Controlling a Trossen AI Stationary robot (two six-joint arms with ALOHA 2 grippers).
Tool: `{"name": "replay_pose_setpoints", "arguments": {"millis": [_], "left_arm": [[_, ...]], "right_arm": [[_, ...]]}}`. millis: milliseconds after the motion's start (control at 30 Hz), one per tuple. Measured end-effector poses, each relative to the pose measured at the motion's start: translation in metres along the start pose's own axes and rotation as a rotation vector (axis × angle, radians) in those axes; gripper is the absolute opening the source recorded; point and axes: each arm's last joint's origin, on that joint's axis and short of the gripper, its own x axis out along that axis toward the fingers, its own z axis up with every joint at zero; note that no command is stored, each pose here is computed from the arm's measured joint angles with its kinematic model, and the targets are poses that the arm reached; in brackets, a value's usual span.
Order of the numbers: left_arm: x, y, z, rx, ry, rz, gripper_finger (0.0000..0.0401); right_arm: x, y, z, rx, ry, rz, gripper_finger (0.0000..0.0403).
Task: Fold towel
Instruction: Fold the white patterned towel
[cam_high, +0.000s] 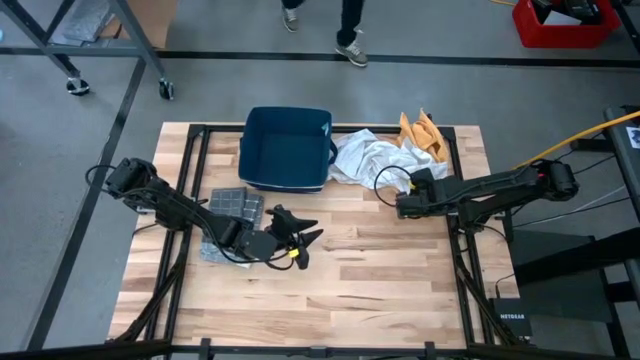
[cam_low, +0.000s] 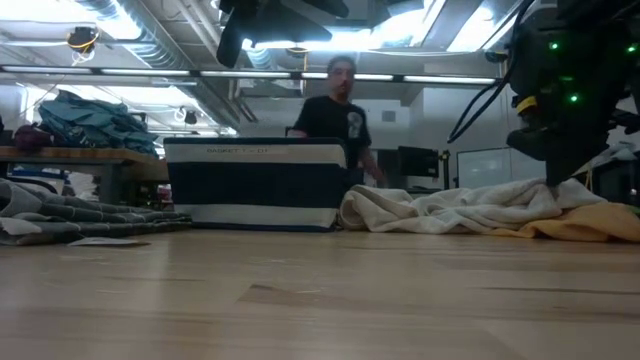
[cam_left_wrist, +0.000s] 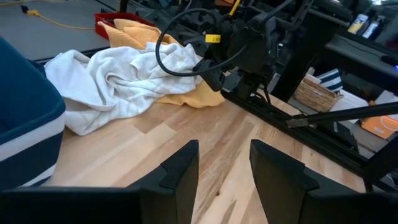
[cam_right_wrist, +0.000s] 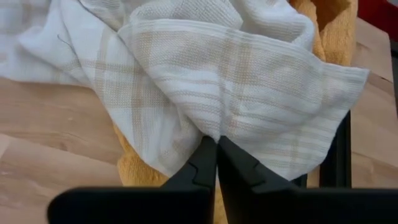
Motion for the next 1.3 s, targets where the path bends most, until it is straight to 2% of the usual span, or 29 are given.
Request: {"name": "replay_pose_setpoints", "arguments": {"millis": [267, 867, 1133, 1300], "left_arm": [[0.000, 0.000, 0.000, -0.006, 0.000, 0.000, 0.0137], [0.000, 0.000, 0.000, -0.010, 0.001, 0.000, 0.0137], [0.000, 0.000, 0.000, 0.001, 0.000, 0.001, 0.0137], [0.001, 0.001, 0.001, -0.053, -0.004, 0.002, 0.0137]], "right_arm": [[-0.017, 0.005, 0.015, -0.058, -0.015, 0.059, 0.0007], [-0.110, 0.012, 0.093, -0.066, -0.235, 0.350, 0.0002], [-0.154, 0.010, 0.105, -0.109, -0.320, 0.521, 0.0002], [-0.178, 0.006, 0.105, -0.135, -0.354, 0.612, 0.0002]]}}
